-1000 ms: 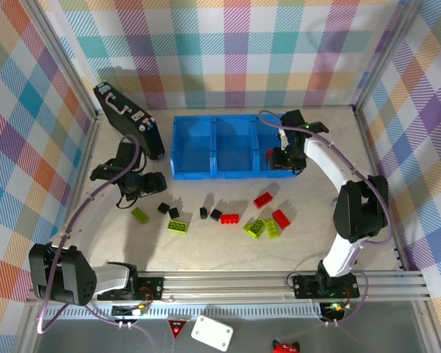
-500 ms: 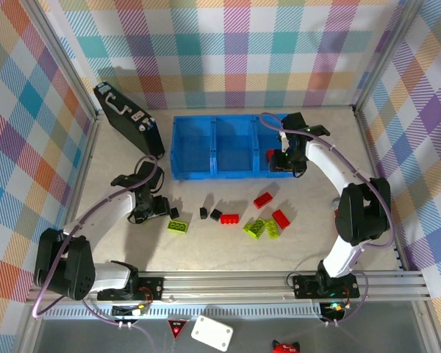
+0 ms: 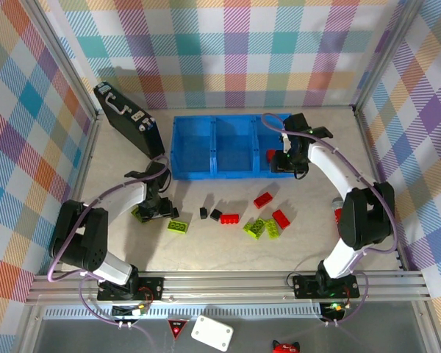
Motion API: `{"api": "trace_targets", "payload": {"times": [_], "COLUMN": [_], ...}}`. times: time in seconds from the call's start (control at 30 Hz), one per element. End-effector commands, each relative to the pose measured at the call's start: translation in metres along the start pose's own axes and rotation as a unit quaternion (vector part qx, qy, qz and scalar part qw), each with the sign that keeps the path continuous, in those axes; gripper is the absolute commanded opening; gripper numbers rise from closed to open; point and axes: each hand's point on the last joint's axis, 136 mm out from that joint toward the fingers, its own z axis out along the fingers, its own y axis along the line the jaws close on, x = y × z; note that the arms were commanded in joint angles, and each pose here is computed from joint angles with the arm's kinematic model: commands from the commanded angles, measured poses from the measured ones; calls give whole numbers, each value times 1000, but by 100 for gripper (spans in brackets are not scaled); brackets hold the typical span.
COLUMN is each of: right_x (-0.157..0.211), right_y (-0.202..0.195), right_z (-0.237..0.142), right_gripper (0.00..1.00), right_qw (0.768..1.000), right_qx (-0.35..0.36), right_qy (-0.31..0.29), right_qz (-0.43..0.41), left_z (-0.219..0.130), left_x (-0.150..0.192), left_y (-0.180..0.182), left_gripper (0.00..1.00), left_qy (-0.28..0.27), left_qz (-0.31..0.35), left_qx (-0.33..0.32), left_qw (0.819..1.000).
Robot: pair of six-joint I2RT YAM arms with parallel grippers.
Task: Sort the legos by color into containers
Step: Pick up the lego from the middle-left of the table.
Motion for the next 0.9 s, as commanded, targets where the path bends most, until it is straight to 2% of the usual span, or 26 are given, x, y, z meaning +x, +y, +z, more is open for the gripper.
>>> {"api": "trace_targets", "payload": {"times": [0.0, 0.57, 0.87], "right_x": [6, 6, 7], "right_y": [0, -4, -4], "right_z": [-11, -26, -32], "right_gripper": [51, 53, 53], "right_qw": [1000, 1000, 1000], "right_qx": [3, 15, 15], "right_qy": [-5, -17, -22], "right_qz": [2, 3, 5], "left_z": [-2, 1, 3], "left_x": [-9, -56, -57], "left_y": [-6, 0, 0], "left_gripper": [55, 53, 46], "left_qy": [-5, -24, -17], "left_qz": [15, 16, 9], "left_qx": [8, 1, 11], "left_qw": [1000, 1000, 1000]}}
